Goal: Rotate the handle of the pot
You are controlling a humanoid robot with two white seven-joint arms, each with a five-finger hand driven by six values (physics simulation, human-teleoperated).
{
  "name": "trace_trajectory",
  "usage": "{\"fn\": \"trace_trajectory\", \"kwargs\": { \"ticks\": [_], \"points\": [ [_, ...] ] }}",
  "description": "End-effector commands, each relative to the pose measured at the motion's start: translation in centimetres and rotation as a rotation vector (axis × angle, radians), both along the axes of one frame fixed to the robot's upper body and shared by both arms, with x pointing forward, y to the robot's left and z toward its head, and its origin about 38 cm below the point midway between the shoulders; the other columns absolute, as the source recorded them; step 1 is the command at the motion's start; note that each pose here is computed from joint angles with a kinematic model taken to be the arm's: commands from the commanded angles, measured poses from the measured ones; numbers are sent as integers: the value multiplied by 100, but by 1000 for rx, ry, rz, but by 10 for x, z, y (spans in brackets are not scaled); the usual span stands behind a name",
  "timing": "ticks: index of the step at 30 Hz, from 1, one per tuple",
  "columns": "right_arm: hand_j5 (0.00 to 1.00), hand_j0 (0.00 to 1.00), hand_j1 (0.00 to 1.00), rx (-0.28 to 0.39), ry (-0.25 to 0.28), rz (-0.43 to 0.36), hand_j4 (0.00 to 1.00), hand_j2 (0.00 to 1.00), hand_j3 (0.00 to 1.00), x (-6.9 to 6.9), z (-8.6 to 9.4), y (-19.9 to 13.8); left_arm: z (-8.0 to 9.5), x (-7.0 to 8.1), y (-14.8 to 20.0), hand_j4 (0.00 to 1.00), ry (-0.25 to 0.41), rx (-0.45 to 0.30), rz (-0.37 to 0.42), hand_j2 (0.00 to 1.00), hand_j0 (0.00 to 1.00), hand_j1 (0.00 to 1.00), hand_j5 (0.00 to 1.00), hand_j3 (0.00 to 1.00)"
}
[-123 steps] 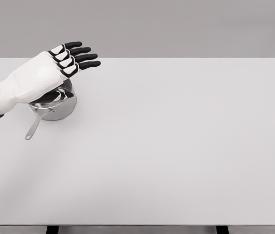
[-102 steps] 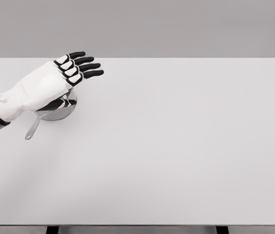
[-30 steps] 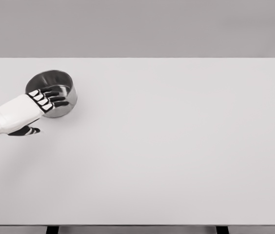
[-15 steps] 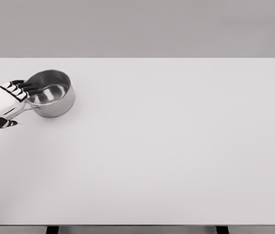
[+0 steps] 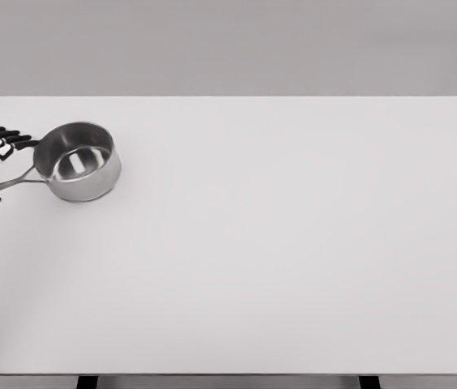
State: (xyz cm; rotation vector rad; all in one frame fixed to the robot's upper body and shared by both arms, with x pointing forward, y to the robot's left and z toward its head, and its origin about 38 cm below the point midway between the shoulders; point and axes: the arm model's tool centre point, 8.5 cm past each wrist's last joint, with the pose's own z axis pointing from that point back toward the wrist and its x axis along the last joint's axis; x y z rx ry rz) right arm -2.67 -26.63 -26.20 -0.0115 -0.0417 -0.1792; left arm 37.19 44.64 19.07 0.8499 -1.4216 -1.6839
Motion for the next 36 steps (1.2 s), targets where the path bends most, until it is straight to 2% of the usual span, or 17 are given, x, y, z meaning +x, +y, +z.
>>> {"fn": "trace_trajectory", "kwargs": {
  "ticks": [1,22,29,36],
  "points": [
    [100,100,100,1,0,0,100,100,100,0,0,0,0,0,5,100,-1,-8,16,100,100,100,100,100],
    [100,100,100,-1,0,0,100,100,100,0,0,0,1,0,6,100,-1,-5,17,100,100,100,100,100],
    [100,100,100,-1,0,0,100,100,100,0,0,0,-9,0,16,100,27,-4,50,100,100,100,100,100],
    [100,100,100,1,0,0,100,100,100,0,0,0,-4,7,24,100,16,-8,76,100,100,100,100,100]
  ]
}}
